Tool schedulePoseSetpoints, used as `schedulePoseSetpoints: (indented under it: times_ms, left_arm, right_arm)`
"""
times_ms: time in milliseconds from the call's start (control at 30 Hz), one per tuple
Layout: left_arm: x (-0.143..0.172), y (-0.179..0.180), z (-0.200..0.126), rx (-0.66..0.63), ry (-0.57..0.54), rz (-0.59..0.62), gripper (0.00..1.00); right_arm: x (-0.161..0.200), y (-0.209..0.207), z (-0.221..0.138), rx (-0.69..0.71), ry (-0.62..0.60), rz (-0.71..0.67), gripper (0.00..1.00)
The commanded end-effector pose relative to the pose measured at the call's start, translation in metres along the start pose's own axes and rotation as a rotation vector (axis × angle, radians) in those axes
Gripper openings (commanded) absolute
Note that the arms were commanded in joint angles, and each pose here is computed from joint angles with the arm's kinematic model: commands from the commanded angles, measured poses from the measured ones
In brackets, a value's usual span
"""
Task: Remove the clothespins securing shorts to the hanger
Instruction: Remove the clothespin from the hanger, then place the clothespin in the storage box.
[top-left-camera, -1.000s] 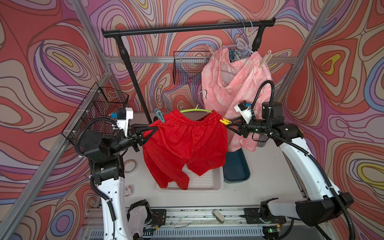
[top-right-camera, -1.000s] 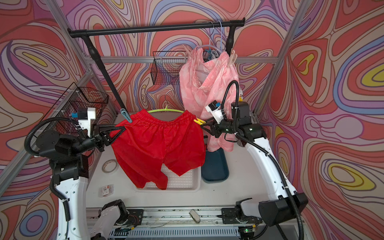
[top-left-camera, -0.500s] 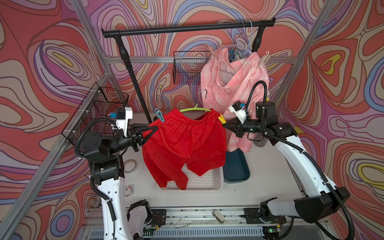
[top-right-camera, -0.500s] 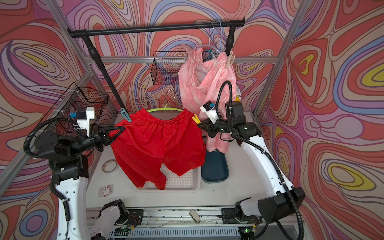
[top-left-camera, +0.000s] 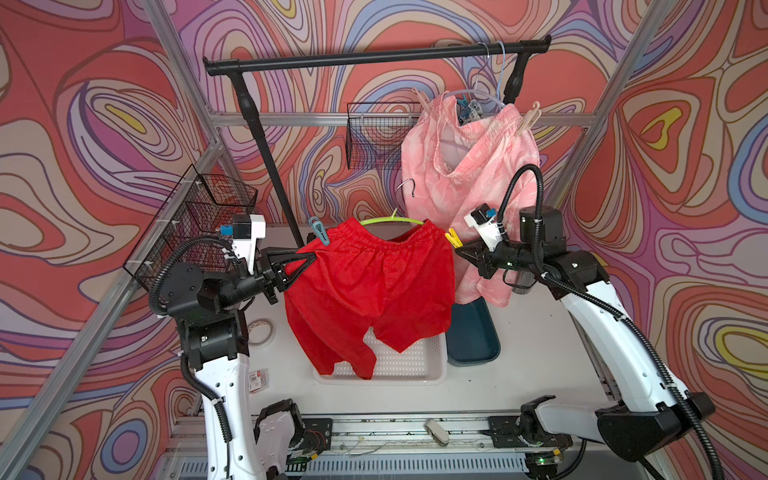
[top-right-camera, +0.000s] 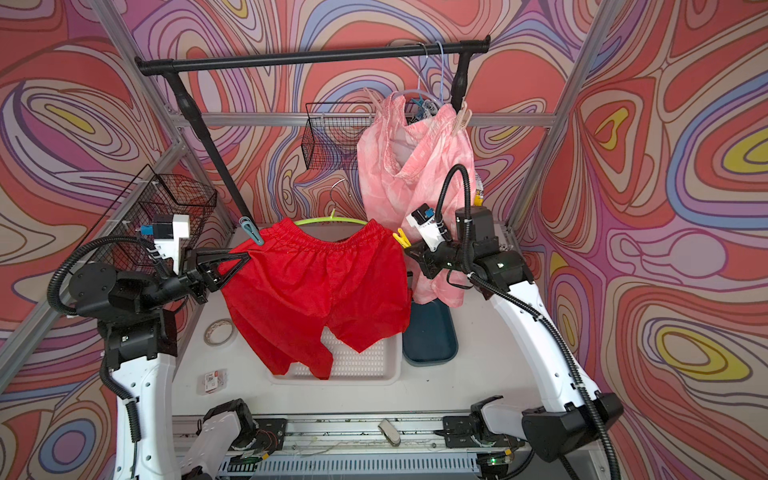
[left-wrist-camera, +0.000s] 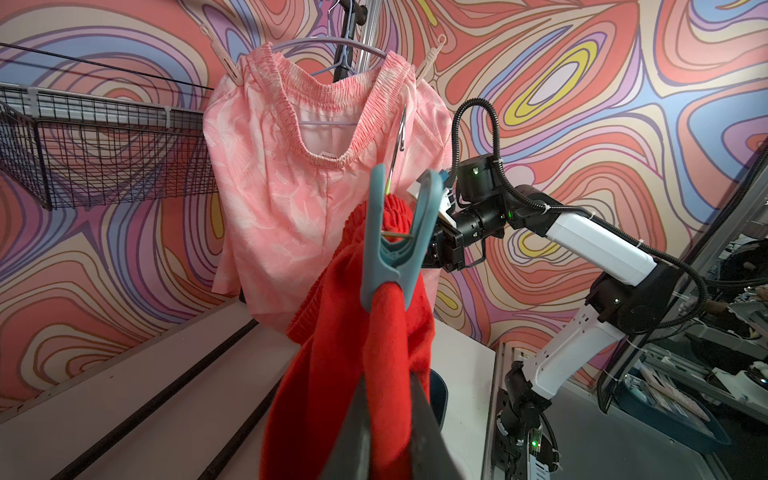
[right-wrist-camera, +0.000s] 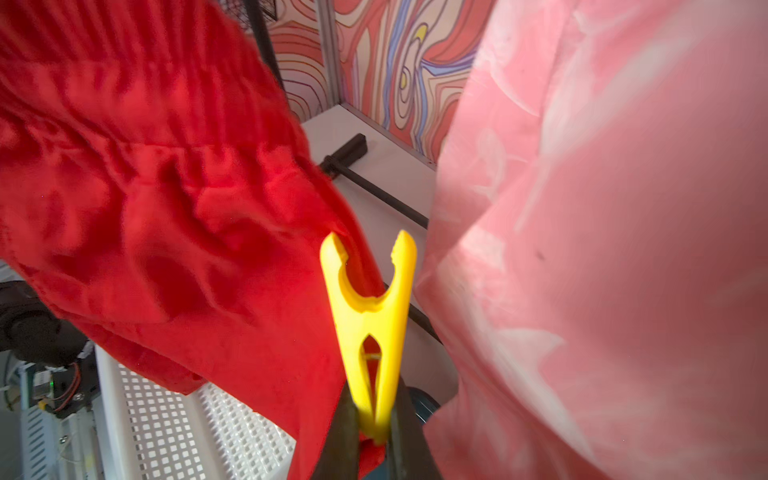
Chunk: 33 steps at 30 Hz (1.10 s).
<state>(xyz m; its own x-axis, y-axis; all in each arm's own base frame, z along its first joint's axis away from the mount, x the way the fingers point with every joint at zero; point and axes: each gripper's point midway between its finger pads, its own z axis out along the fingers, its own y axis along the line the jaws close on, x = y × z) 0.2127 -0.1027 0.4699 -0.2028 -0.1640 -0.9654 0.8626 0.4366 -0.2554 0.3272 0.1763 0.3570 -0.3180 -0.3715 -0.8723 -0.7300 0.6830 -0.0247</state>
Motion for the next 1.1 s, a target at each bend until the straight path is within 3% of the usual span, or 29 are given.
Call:
schedulePoseSetpoints:
  times_ms: [0,133,300,500,600,800,967,1000,1067]
  left_arm:
    - [-0.005,-0.012,-0.001,0.008,-0.002,0.078,0.0]
    - [-0.006,-0.009,-0.001,-0.001,-0.004,0.08,0.0]
    - [-0.011,-0.013,-0.001,0.006,-0.007,0.096,0.0]
    - [-0.016,-0.014,0.0,0.002,-0.014,0.108,0.0]
    - [-0.021,-0.016,0.0,0.008,-0.026,0.118,0.0]
    - [-0.023,-0.017,0.0,0.014,-0.034,0.118,0.0]
    - [-0.022,-0.019,-0.001,0.018,-0.034,0.123,0.0]
    - [-0.021,-0.019,-0.001,0.018,-0.034,0.122,0.0]
    - [-0.021,-0.018,-0.001,0.017,-0.035,0.122,0.0]
  right_arm:
    - [0.047,-0.026,-0.005,0.177,0.189,0.032,0.0]
    - [0.077,-0.033,-0.012,0.263,0.278,0.123,0.0]
    - [0.102,-0.01,-0.022,0.224,0.298,0.304,0.0]
    - [0.163,0.018,-0.027,0.23,0.401,0.672,0.0]
    - [0.19,0.04,-0.015,0.154,0.398,0.826,0.0]
    - [0.25,0.043,0.001,0.22,0.525,0.919,0.0]
    - [0.259,0.033,0.013,0.283,0.53,0.969,0.04]
    - [0.259,0.033,0.018,0.278,0.527,0.974,0.06]
    - [0.264,0.035,0.025,0.268,0.541,0.986,0.22]
